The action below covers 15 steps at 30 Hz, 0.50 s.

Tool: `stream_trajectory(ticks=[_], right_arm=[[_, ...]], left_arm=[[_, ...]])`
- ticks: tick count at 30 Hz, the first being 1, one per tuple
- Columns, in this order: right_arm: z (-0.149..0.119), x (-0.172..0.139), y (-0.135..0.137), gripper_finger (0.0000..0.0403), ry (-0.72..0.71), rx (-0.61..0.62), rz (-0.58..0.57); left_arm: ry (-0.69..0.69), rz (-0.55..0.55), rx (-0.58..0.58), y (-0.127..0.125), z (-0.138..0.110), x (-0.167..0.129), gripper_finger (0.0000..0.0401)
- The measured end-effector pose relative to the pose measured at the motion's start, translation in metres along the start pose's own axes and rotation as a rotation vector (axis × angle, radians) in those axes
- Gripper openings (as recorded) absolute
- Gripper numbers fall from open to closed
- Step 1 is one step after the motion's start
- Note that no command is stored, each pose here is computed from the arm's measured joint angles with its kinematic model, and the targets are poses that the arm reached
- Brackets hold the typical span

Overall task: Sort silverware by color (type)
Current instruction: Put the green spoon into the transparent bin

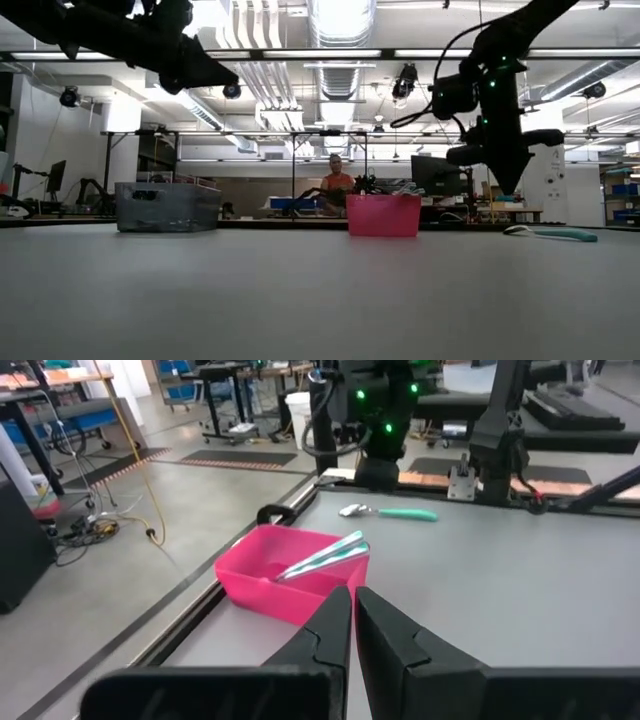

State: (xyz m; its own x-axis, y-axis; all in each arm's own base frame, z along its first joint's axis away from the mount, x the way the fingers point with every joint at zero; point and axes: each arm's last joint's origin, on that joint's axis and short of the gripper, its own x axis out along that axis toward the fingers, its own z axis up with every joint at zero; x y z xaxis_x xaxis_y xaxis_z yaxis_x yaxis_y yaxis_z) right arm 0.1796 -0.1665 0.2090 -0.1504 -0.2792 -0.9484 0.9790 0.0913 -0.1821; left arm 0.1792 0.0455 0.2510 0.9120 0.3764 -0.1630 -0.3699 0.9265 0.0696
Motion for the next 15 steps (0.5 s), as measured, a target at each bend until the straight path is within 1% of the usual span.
stream_trajectory(ticks=[4, 12, 15], right_arm=[[0.007, 0.007, -0.006, 0.0026, 0.022, 0.011, -0.014], [0.013, 0.016, -0.011, 0.0104, 0.050, 0.022, -0.037], [0.012, 0.016, -0.010, 0.0123, 0.059, 0.039, -0.025]], left_arm=[[0.025, -0.001, 0.004, 0.000, -0.002, 0.000, 0.0001], [0.032, -0.001, 0.005, 0.000, -0.003, 0.000, 0.0001], [0.033, -0.001, 0.005, 0.000, -0.003, 0.000, 0.0001]])
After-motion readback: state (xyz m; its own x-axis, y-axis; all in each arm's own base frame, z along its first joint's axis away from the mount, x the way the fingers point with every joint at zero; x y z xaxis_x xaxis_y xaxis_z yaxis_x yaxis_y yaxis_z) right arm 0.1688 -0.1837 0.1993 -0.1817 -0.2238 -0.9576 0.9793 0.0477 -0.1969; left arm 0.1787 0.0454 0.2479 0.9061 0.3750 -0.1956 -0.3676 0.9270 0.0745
